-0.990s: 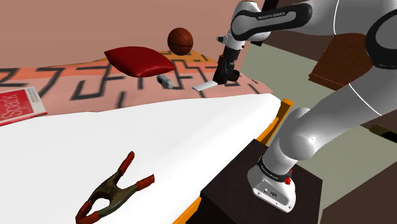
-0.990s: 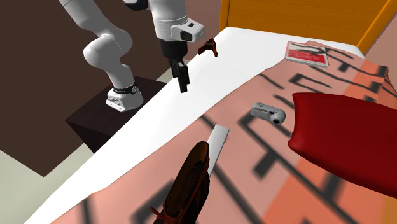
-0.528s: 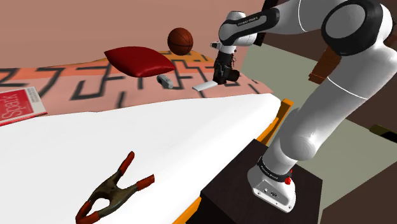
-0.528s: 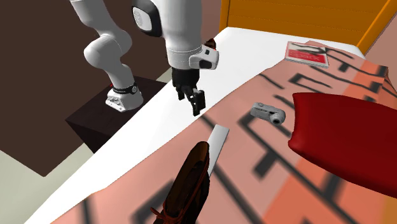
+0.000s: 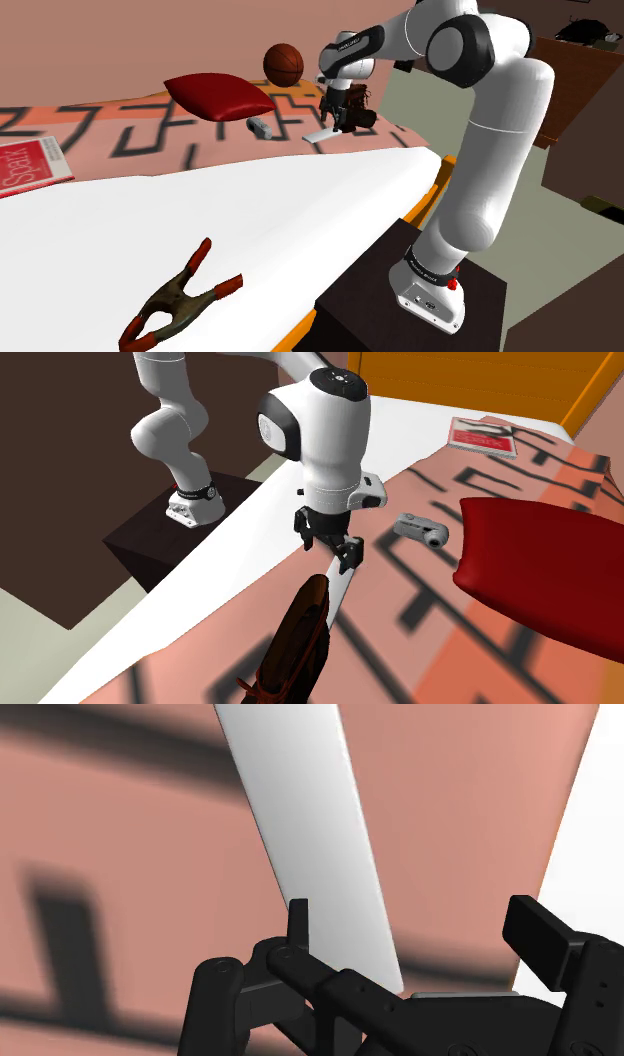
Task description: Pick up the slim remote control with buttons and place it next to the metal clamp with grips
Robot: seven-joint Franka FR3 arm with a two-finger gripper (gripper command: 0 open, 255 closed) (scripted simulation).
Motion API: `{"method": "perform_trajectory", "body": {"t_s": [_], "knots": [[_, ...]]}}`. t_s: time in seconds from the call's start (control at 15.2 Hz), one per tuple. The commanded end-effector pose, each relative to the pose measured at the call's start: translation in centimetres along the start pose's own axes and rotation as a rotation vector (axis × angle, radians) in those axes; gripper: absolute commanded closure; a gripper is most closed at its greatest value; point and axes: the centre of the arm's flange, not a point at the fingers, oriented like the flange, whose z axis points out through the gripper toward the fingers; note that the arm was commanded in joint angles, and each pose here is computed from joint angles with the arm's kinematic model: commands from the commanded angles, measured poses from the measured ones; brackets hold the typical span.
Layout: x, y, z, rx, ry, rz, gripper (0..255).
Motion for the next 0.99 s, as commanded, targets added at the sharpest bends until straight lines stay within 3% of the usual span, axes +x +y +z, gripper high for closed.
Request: {"method": "perform_trajectory", "body": {"t_s": [0.0, 0.53, 0.92], "knots": [[-0.1, 2.5, 1.5, 0.003, -0.004, -0.069, 0], [-0.1, 3.4, 5.7, 0.004, -0.006, -0.093, 0], [-0.1, 3.4, 6.0, 0.004, -0.006, -0.093, 0]]}}
